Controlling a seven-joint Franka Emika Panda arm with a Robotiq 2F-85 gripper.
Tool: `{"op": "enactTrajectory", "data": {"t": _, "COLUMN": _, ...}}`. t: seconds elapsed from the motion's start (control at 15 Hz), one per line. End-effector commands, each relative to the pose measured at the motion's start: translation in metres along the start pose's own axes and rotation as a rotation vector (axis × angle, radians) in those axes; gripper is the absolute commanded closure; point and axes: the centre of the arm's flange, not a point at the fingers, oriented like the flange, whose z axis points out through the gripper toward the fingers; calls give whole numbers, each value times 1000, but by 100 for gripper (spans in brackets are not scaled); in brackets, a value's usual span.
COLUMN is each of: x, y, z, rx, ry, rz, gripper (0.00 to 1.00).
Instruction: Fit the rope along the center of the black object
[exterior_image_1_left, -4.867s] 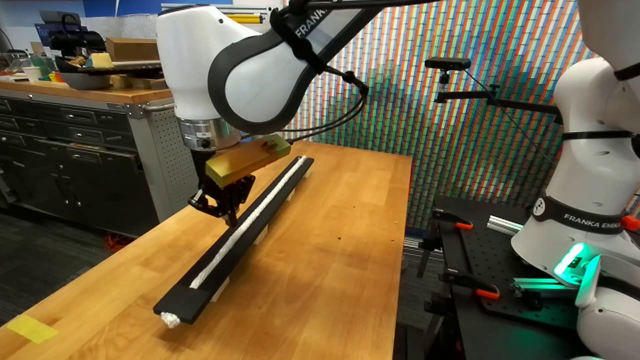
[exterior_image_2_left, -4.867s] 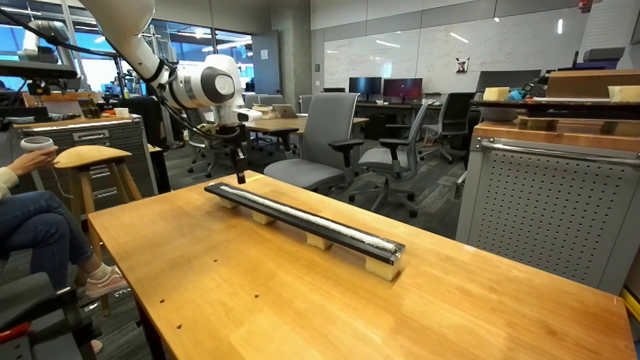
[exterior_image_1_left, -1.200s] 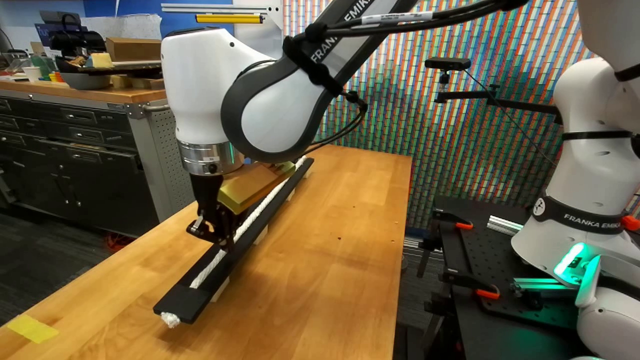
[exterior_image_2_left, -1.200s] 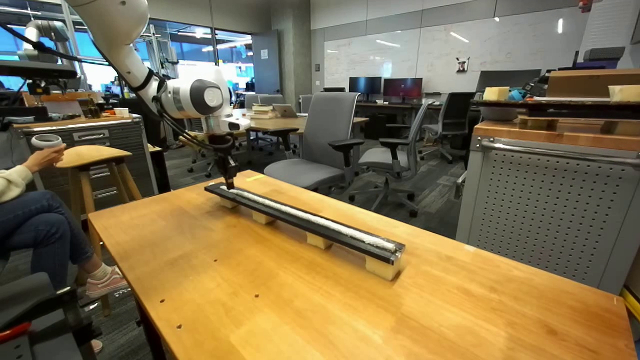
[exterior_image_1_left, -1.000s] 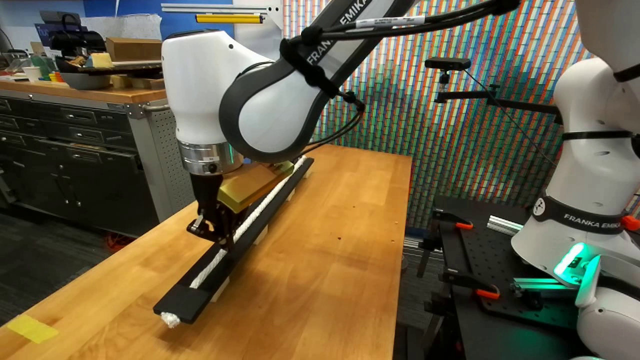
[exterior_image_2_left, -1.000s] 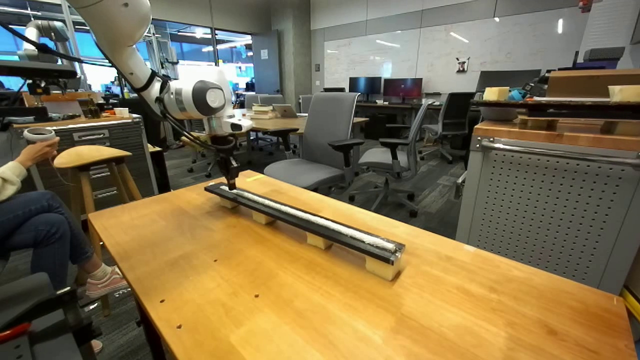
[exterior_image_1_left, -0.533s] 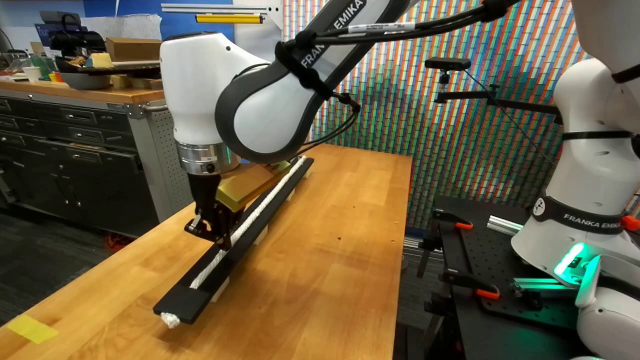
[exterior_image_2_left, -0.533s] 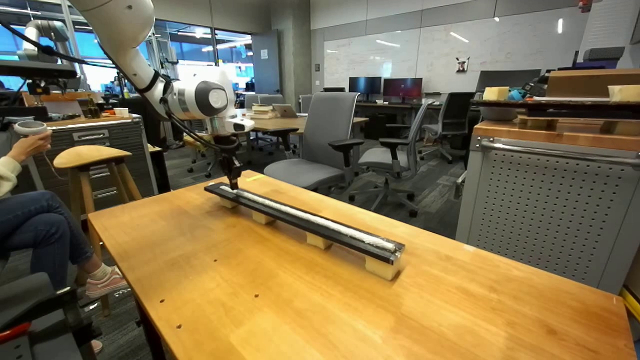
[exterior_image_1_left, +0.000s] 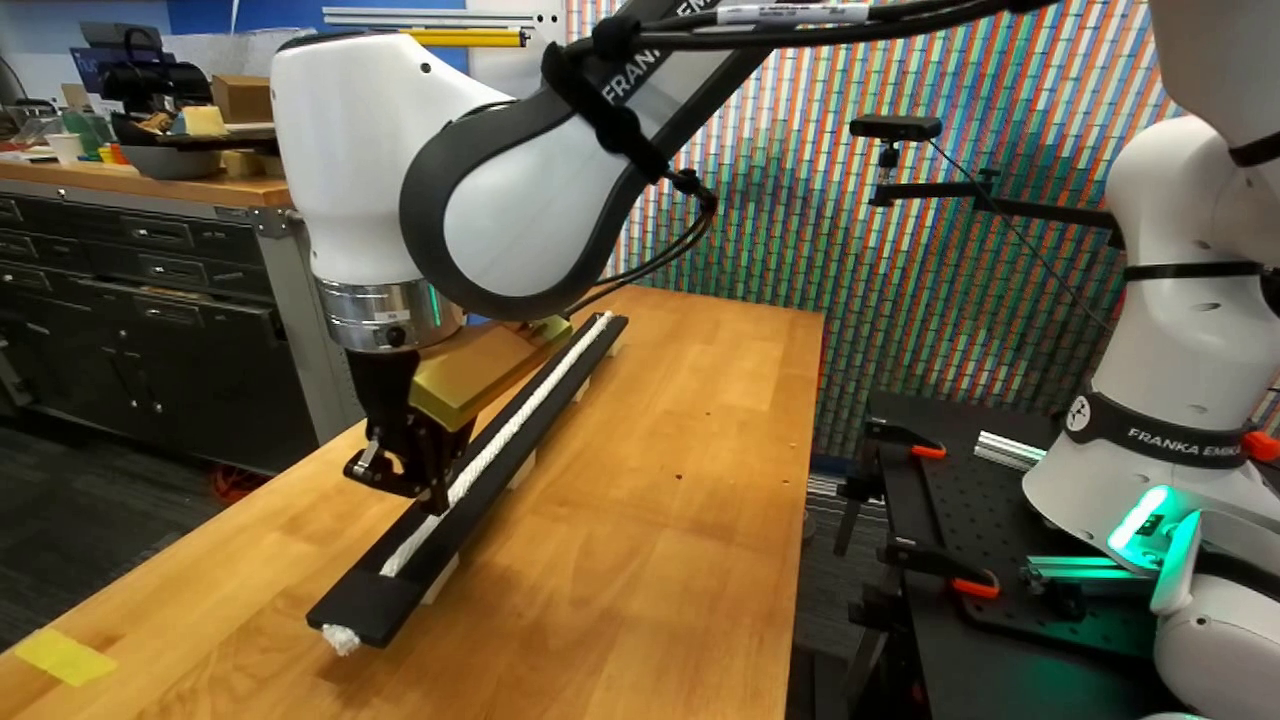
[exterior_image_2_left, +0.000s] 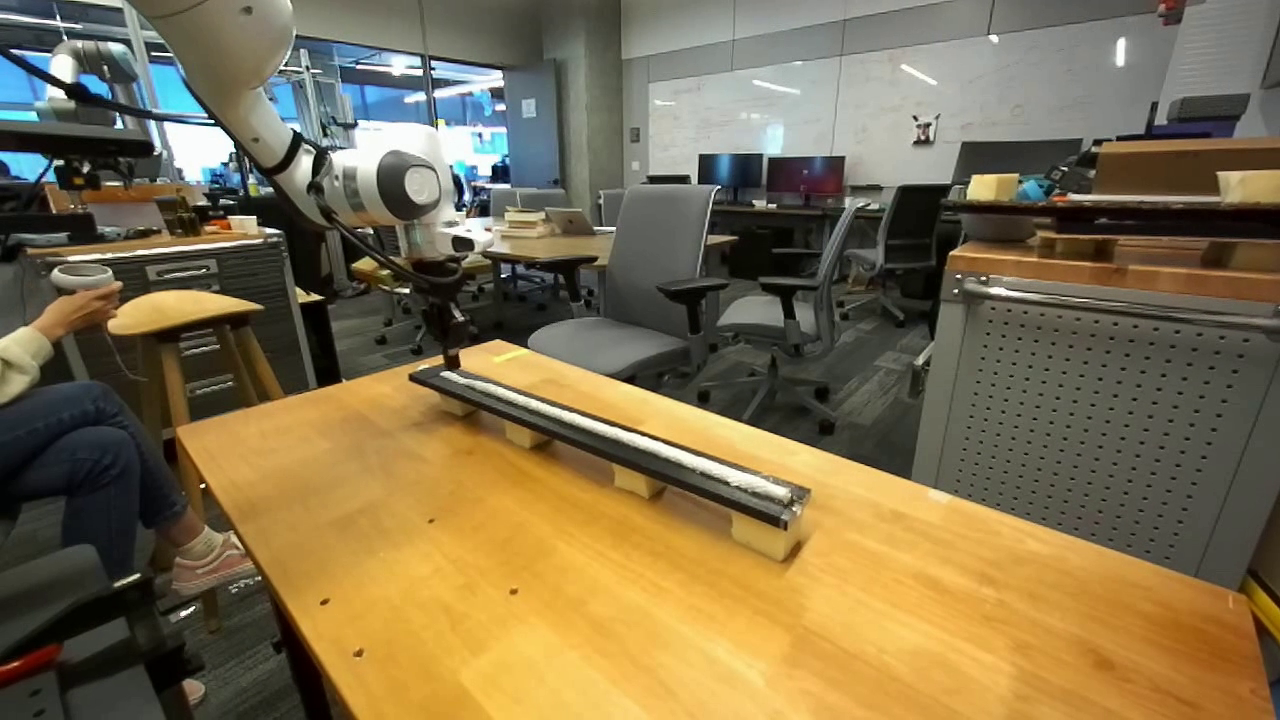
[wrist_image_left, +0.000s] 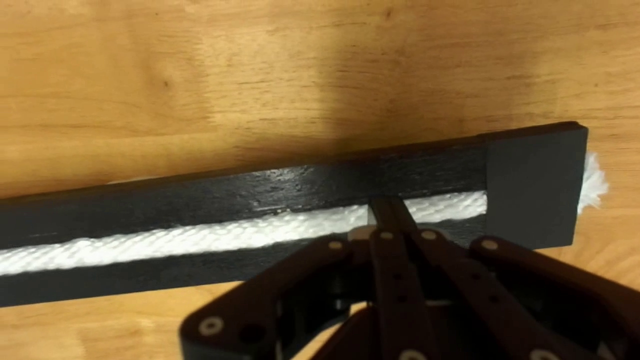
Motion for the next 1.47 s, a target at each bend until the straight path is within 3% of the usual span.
{"op": "enactTrajectory", "data": {"t": 0.0, "x": 10, "y": 6, "z": -1, "rx": -10, "ry": -17, "rz": 18, "gripper": 100}}
{"op": "enactTrajectory", "data": {"t": 0.6, "x": 13, "y": 17, "z": -6, "rx": -7, "ry": -14, "rz": 25, "gripper": 100}}
{"op": "enactTrajectory", "data": {"t": 0.67, "x": 12, "y": 16, "z": -8, "rx": -2, "ry": -16, "rz": 22, "gripper": 74}}
{"op": "enactTrajectory", "data": {"t": 0.8, "x": 10, "y": 13, "z": -13, "rx": 4, "ry": -11, "rz": 17, "gripper": 68}}
{"op": "enactTrajectory", "data": {"t": 0.87, "x": 9, "y": 15, "z": 1, "rx": -8, "ry": -6, "rz": 24, "gripper": 84}}
{"op": "enactTrajectory", "data": {"t": 1.0, "x": 9, "y": 13, "z": -2, "rx": -4, "ry": -4, "rz": 22, "gripper": 69}}
{"op": "enactTrajectory", "data": {"t": 1.4, "x": 8, "y": 12, "z": -2, "rx": -3, "ry": -3, "rz": 21, "gripper": 68}}
